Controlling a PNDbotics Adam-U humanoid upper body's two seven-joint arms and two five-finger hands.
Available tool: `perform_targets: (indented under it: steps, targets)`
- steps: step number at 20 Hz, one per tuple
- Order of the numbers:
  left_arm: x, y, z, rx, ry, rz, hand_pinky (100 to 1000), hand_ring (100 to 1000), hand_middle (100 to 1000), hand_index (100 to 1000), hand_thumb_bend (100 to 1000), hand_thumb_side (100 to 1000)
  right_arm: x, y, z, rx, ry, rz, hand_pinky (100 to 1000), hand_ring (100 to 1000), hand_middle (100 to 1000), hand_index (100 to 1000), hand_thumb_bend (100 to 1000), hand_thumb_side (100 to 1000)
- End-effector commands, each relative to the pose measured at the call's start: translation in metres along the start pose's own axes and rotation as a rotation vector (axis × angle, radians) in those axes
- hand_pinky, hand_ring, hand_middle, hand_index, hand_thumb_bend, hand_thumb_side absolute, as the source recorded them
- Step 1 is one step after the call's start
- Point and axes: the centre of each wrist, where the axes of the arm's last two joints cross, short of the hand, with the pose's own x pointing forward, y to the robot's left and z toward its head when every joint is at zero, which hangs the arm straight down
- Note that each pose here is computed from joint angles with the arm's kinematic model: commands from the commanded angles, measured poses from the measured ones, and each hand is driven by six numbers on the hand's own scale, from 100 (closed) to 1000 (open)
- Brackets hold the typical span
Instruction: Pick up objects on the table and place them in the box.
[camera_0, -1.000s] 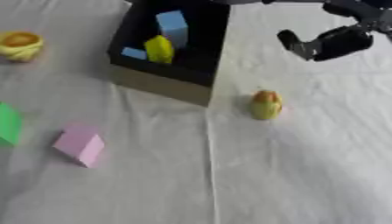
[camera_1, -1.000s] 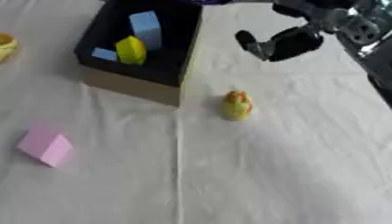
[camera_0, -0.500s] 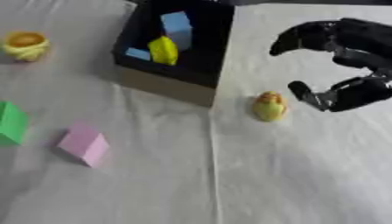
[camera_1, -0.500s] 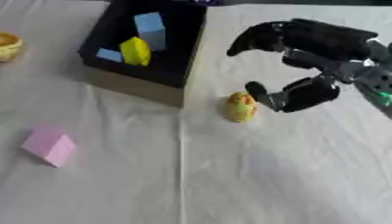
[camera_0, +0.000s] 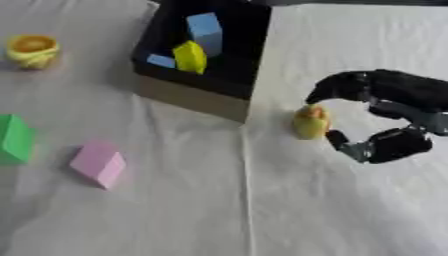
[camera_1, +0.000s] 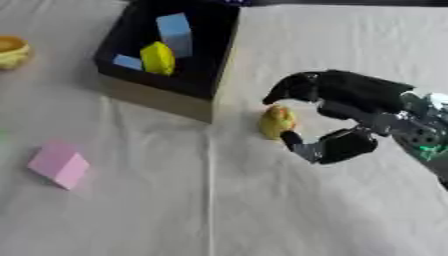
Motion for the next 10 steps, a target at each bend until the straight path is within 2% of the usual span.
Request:
perform_targets:
  steps: [1,10]
  targets:
    - [0.0043,-0.0011,-0.0052,-0.014,-0.02,0.004,736,779,724,825,393,547,0.0042,-0.0043,0.0007,0.014,0.036,0.038,878,936,842,913,251,354]
    - [0.0039,-0.0025,-0.0048,-0.018,-0.017,0.009,737,781,725,825,389,552,0.0051,-0.0036,-0.001,-0.027,0.113,0.037,873,929,840,924,245,347]
